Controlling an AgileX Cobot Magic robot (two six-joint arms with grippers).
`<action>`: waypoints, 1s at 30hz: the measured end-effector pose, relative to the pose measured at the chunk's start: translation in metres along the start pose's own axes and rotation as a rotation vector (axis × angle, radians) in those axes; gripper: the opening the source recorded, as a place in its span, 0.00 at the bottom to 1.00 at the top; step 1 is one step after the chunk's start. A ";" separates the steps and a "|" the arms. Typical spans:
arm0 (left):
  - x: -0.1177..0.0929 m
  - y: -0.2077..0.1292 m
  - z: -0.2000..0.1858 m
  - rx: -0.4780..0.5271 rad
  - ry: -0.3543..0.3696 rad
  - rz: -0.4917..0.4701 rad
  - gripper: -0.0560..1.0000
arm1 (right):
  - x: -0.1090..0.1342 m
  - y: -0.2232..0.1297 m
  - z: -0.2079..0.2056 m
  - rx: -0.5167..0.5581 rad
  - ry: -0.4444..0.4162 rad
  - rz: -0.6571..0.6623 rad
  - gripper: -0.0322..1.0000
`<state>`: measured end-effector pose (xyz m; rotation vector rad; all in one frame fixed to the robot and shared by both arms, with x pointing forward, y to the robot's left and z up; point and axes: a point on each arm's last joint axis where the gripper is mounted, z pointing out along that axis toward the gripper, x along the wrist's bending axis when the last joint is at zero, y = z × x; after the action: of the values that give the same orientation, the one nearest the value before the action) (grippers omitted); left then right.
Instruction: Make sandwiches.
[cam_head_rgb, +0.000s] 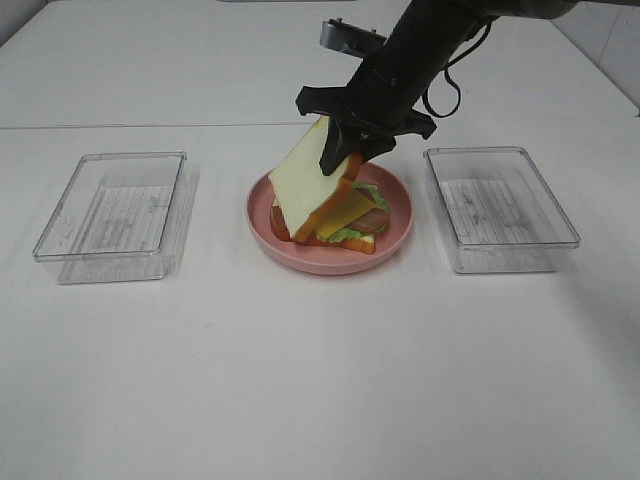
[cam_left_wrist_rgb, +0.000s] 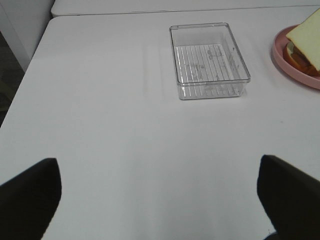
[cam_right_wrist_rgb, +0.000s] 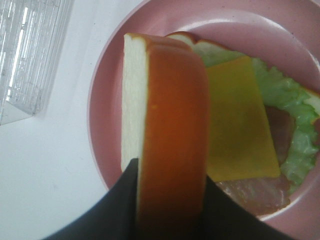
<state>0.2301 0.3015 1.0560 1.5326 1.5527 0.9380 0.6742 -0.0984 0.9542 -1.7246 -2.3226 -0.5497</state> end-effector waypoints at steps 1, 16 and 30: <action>0.000 0.000 0.000 0.000 0.000 0.000 0.99 | 0.000 0.000 0.000 0.000 0.000 0.000 0.29; 0.000 0.000 0.000 0.000 0.000 0.000 0.99 | -0.019 -0.003 -0.014 0.099 -0.260 -0.127 0.98; 0.000 0.000 0.000 0.000 0.000 0.000 0.99 | 0.007 0.009 -0.100 -0.070 -0.342 -0.189 0.98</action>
<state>0.2301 0.3015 1.0560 1.5326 1.5527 0.9380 0.6742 -0.1308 1.0490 -1.7584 -2.7533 -0.3953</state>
